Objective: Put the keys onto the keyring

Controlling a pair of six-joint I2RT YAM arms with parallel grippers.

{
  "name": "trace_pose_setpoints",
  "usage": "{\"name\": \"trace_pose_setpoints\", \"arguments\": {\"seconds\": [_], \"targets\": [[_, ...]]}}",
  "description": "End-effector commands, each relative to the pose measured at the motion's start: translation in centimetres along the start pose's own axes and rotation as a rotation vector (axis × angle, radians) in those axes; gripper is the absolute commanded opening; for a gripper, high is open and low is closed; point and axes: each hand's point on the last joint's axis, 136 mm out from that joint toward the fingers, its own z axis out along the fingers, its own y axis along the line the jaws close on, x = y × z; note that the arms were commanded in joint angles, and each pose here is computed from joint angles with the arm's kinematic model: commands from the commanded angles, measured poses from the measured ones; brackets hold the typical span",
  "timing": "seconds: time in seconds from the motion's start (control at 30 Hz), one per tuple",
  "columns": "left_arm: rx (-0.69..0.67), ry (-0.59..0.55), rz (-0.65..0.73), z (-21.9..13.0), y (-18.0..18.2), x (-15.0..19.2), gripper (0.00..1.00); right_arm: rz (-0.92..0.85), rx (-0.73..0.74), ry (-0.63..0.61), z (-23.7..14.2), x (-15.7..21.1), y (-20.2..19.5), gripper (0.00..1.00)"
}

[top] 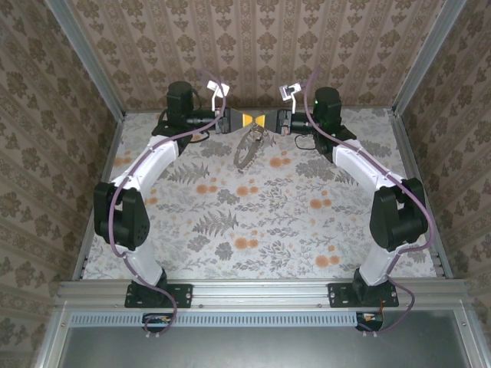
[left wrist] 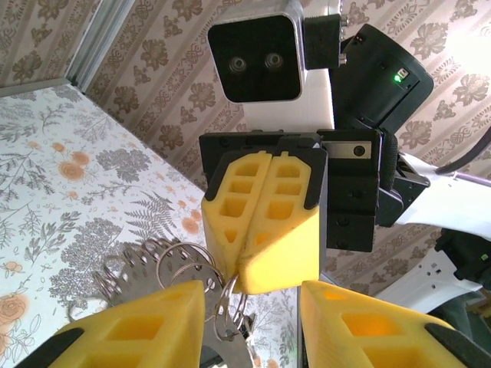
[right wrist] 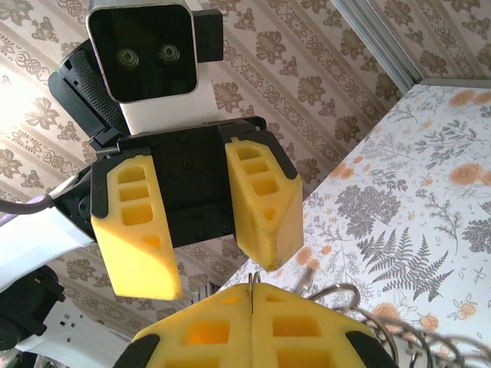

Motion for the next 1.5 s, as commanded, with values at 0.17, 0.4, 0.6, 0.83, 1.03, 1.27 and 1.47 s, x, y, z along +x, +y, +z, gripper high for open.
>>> {"name": "trace_pose_setpoints", "arguments": {"seconds": [0.17, 0.4, 0.6, 0.83, 1.03, 1.27, 1.47], "targets": [[0.039, 0.032, 0.041, 0.5, -0.7, 0.2, 0.36, -0.037, -0.027, -0.002, -0.3, -0.2, 0.8, 0.0], [0.053, 0.04, 0.049, 0.6, -1.0, 0.4, 0.26, -0.034, -0.026, 0.001, -0.3, -0.2, 0.6, 0.0], [0.066, 0.043, 0.064, 0.8, -1.4, 0.4, 0.22, -0.029, -0.026, 0.004, -0.2, -0.1, 0.4, 0.0], [0.075, 0.042, 0.068, 1.1, -1.6, 0.4, 0.14, -0.03, -0.031, 0.007, -0.1, 0.0, 0.5, 0.0], [0.083, 0.041, 0.064, 1.5, -1.7, 0.4, 0.08, -0.026, -0.029, 0.008, -0.1, 0.0, 0.4, 0.0], [0.075, 0.017, 0.045, 2.3, -1.9, 0.3, 0.0, -0.027, -0.025, 0.0, -0.3, -0.2, 0.6, 0.0], [0.035, -0.053, 0.018, 2.0, -1.2, -0.7, 0.0, -0.016, 0.0, -0.056, -1.8, -0.7, 0.4, 0.38]]}}
